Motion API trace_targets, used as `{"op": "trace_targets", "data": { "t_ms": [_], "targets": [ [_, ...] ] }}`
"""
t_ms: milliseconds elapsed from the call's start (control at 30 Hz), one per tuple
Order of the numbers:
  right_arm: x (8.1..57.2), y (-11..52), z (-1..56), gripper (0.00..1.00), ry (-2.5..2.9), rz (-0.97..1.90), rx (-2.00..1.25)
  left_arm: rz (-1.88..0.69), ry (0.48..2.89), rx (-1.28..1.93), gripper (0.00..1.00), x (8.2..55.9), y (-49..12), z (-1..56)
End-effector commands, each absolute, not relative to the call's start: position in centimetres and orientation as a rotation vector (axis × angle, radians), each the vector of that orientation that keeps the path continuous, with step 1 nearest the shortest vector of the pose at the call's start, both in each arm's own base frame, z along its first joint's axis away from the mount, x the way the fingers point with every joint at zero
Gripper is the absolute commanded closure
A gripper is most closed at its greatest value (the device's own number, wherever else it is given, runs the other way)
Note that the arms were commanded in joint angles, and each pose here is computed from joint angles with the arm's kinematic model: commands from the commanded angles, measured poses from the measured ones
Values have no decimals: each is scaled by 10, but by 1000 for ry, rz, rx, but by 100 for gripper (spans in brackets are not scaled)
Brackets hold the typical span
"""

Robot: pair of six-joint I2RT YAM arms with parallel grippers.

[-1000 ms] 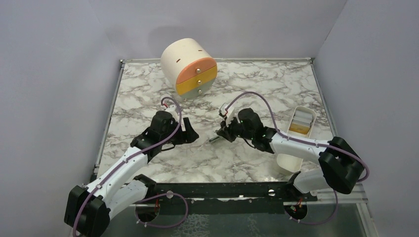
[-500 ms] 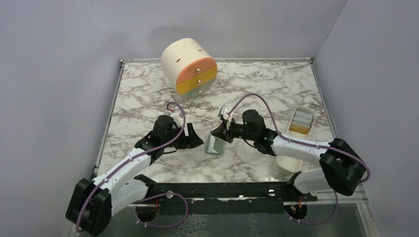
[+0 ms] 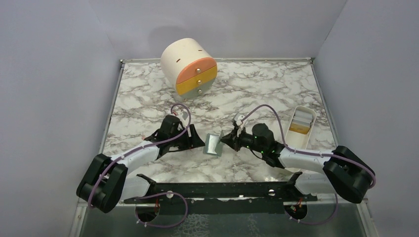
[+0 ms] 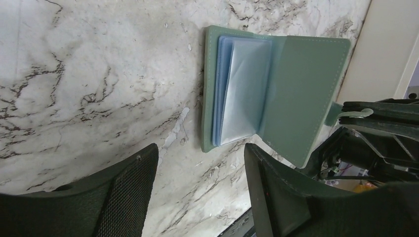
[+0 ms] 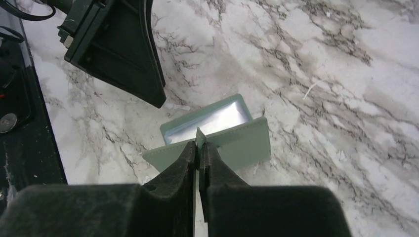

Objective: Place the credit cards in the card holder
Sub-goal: Open the card holder at the center of the board.

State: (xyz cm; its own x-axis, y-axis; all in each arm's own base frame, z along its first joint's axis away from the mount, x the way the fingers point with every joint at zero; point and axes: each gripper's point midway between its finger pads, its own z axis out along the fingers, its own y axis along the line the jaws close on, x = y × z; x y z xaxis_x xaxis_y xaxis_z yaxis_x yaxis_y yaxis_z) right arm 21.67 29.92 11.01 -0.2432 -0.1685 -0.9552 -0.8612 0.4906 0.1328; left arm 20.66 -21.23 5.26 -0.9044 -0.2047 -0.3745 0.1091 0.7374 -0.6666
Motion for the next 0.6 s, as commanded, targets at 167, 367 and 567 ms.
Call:
{"op": "trace_targets", "data": {
  "t_ms": [167,367,567],
  "targets": [
    [221,271,100,98,1788,796,-640,-1099,2466,-59,35,215,-227,54],
    [219,251,79,98,1891,728,-550,-1161,2472,-81,35,211,-232,47],
    [221,240,69,98,2017,696,-404,-1163,2482,-50,35,212,-237,45]
  ]
}}
